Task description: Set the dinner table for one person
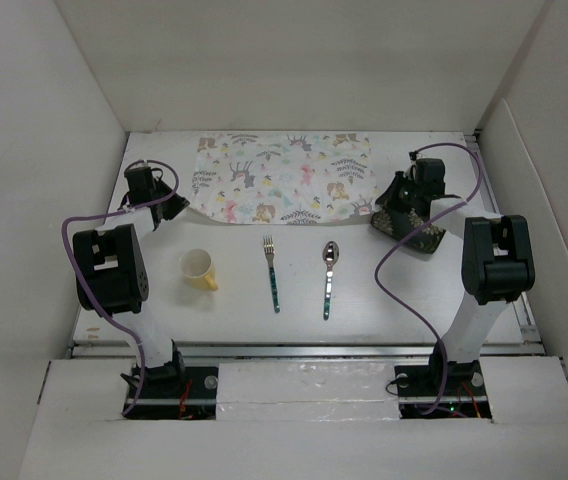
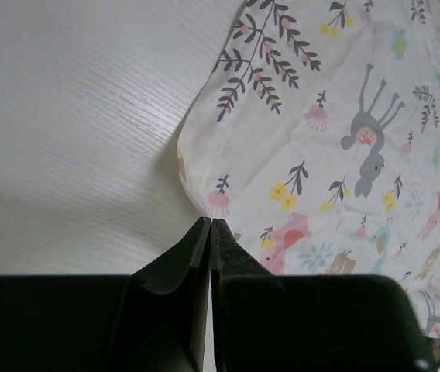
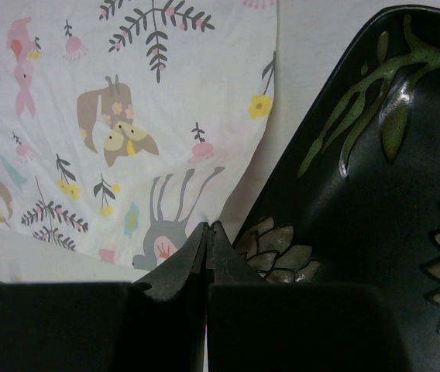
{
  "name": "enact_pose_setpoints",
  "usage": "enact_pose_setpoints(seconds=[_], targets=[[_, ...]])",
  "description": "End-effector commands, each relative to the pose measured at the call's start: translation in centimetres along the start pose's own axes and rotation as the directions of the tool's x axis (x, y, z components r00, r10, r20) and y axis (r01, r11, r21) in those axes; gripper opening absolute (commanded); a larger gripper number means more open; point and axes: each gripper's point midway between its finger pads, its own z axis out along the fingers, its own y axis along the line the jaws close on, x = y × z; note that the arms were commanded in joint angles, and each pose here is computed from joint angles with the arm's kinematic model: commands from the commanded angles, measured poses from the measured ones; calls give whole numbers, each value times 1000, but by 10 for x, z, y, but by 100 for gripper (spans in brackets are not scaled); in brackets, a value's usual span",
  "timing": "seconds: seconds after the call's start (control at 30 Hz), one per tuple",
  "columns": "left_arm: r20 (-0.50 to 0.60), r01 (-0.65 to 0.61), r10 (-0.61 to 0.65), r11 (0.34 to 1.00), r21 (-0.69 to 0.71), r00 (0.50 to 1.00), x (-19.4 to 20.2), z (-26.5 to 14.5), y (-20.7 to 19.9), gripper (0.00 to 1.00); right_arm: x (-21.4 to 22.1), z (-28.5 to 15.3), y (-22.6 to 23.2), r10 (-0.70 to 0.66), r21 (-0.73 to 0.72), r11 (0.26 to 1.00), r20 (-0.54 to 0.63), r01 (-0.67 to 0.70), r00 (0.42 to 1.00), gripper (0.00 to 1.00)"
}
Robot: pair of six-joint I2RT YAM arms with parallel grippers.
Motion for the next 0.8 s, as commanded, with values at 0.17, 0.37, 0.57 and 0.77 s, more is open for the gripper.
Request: enact_pose_setpoints(seconds=[0.17,0.37,0.57,0.77], targets=[[-15,-60,59,995,-79,998,0,-1,17,0,-9,-15,-15,-16,38,999,77,13,997,0],[-10,-84,83,991,-103,996,3,-14,18,0,-5,-24,-21,-12,59,998,85,7,996,0],[-35,-106,102,985,-134,994,11,-19,23,0,5,-27,-24,-11,64,998,73,6,997,0],[-33,-134,131,977,-166,991,19,-27,20,0,7,-23,-26,-18,67,998,55,15,998,0]])
